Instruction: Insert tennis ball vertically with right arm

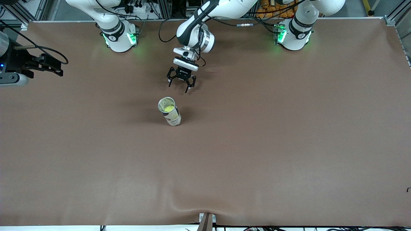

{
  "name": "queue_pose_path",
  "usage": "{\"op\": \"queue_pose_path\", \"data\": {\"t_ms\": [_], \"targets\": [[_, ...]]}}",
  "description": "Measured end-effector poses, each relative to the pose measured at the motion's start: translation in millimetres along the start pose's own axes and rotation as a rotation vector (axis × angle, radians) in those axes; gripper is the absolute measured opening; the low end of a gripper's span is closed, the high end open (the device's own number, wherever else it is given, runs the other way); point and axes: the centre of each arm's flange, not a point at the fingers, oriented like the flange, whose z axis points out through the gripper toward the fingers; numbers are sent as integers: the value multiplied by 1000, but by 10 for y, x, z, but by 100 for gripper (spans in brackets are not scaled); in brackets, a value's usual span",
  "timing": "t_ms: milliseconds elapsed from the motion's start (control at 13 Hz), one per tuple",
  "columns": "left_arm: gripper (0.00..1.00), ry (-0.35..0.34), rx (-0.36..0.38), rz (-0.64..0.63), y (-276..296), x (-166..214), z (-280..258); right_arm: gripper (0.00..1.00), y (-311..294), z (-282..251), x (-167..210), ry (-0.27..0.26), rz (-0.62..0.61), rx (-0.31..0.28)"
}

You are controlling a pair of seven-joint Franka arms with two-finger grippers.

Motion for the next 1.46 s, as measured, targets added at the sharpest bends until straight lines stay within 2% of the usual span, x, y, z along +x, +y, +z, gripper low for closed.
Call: {"op": "queue_pose_path", "data": {"t_ms": [308,540,848,1157,1465], "targets": [[100,-66,99,20,275,226,-53,100,16,-34,47,43,3,-1],[100,-126,149,47,479,479,-77,100,14,-34,55,49,2,0],[100,-247,246,127,729,930,-318,100,8,-23,110,83,1,1],[100,-398,302,184,877,1853,-826,100,28,-20,119,86,5,3],[100,-570,340,168,492,3168,-1214,100,44,-9,121,81,8,4]]}}
